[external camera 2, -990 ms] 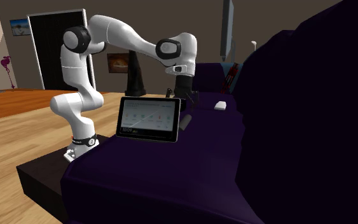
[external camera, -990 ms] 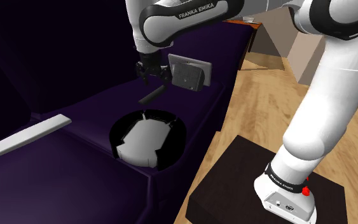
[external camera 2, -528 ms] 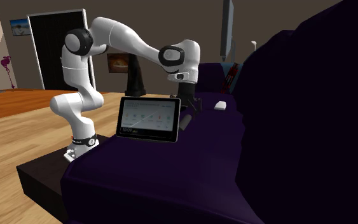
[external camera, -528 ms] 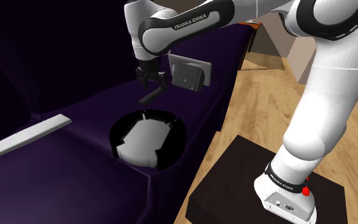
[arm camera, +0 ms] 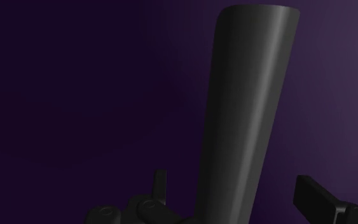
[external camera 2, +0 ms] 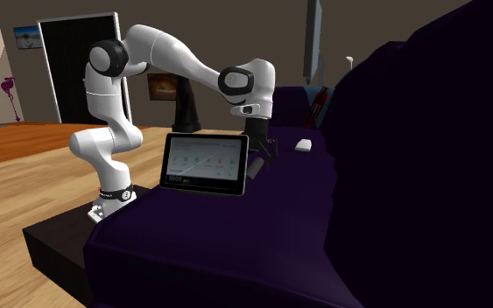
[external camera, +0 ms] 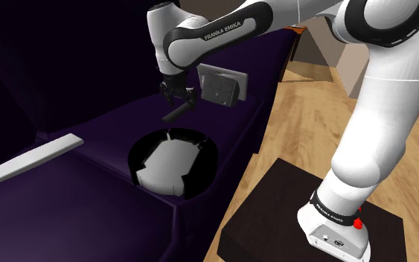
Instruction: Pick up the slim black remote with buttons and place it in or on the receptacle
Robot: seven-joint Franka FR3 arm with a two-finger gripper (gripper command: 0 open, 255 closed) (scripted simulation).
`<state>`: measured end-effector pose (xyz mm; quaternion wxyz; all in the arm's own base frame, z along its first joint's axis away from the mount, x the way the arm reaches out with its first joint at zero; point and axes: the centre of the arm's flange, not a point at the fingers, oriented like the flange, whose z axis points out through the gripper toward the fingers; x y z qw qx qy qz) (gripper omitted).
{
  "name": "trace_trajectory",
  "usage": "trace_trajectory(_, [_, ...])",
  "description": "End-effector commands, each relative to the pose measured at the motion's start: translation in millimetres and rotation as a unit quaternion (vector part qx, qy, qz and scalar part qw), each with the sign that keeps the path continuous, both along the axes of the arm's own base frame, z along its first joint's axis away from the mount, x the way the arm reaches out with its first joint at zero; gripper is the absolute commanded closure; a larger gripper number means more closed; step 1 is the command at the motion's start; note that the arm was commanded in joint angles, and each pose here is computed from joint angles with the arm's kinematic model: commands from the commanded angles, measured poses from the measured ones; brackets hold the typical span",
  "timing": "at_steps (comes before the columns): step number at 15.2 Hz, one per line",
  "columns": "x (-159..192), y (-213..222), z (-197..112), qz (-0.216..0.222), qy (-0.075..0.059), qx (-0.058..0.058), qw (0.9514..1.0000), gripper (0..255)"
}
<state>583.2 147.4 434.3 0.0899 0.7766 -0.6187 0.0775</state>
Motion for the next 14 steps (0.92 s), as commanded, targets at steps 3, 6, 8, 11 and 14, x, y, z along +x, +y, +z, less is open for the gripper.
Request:
trace_trajectory(3, [0, 0, 0, 0.0, 0.0, 0.0, 1.0, 255])
trace_trajectory(6, [0, 0, 0, 0.0, 0.0, 0.0, 1.0, 255])
trace_trajectory(8, [0, 0, 0, 0.0, 0.0, 0.0, 1.0, 255])
trace_trajectory(11, [0, 0, 0, 0.0, 0.0, 0.0, 1.0, 255])
trace_trajectory(14, [0, 0, 16, 0.0, 0.0, 0.0, 1.0, 255])
